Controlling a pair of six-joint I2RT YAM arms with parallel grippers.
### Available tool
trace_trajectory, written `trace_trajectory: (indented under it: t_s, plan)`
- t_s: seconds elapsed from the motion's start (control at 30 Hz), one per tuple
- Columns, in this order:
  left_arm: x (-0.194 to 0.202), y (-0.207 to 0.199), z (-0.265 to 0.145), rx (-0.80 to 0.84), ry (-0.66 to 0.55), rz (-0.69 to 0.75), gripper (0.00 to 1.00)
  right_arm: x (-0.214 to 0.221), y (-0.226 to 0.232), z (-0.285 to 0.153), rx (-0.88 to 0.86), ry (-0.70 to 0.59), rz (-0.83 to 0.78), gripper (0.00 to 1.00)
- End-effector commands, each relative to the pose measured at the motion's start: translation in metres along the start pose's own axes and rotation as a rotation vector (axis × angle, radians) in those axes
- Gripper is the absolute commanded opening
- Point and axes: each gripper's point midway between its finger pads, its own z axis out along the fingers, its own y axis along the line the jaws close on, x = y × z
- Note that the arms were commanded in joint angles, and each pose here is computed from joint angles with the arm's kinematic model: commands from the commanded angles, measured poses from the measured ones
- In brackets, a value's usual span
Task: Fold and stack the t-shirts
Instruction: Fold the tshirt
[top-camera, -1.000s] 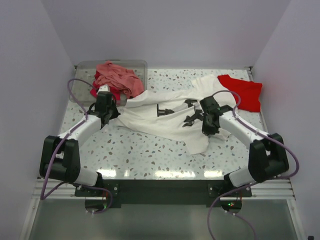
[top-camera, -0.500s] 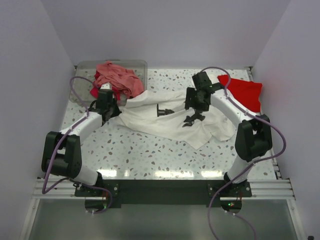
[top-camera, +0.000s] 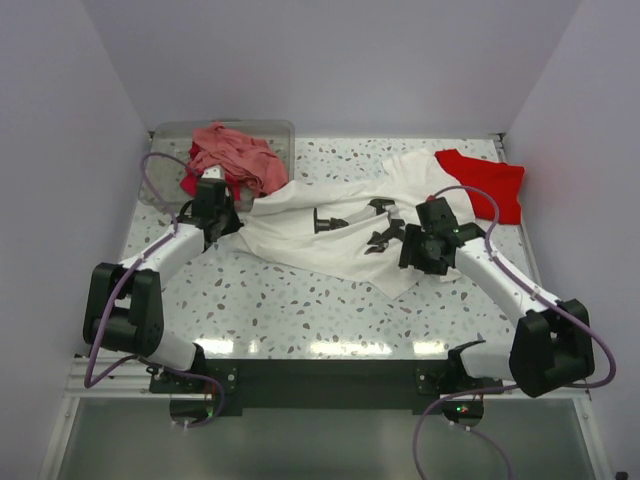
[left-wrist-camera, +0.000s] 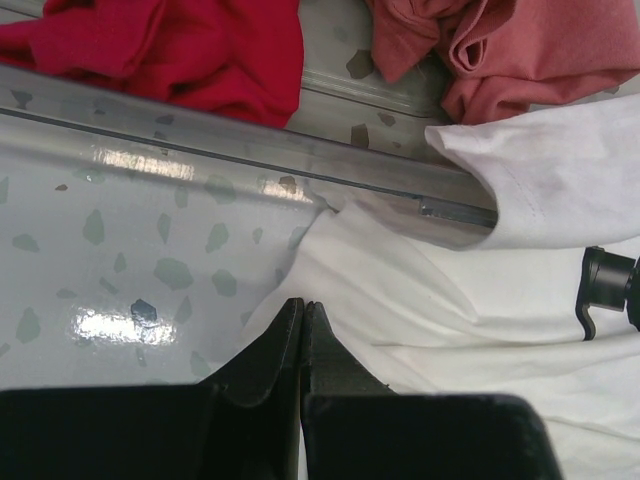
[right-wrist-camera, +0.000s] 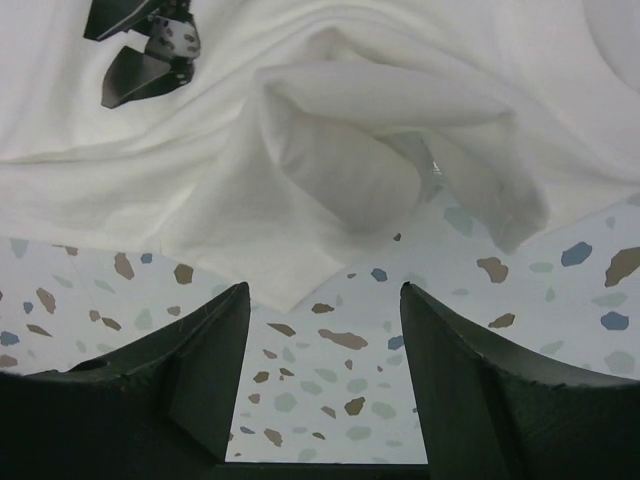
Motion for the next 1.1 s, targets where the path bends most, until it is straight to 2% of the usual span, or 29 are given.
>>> trace_trajectory:
  t_s: [0.0,0.23,0.63,0.73,0.77,0.83,0.87,0.9,1.07]
  plan:
    - [-0.012,-0.005,-0.002,0.021,-0.027,0.013,0.0,-0.006,-0.009,0.004,-0.018,-0.037,0.072,0.65]
    - [-0.01,-0.003,-0.002,0.013,-0.024,0.015,0.0,-0.001,-0.01,0.024,-0.097,0.004,0.13,0.58]
    - [-0.012,-0.003,-0.004,0.014,-0.03,0.017,0.0,0.009,-0.02,0.054,-0.059,0.05,0.179,0.47]
    - [-0.012,-0.003,-0.004,0.013,-0.031,0.019,0.0,0.011,-0.022,0.057,-0.05,0.051,0.179,0.35]
    - [-0.013,-0.003,-0.005,0.013,-0.034,0.017,0.0,0.011,-0.021,0.056,-0.051,0.052,0.177,0.26]
    - [-0.013,-0.003,-0.005,0.013,-0.032,0.019,0.0,0.008,-0.023,0.054,-0.041,0.042,0.174,0.16]
    - [-0.013,-0.003,-0.005,0.014,-0.032,0.019,0.0,0.007,-0.024,0.052,-0.037,0.036,0.172,0.06]
    - [-0.013,-0.003,-0.005,0.014,-0.034,0.019,0.0,0.007,-0.025,0.046,-0.035,0.03,0.171,0.02]
    - [-0.014,-0.004,-0.005,0.016,-0.033,0.019,0.0,-0.019,-0.019,0.012,0.06,-0.071,0.105,0.0]
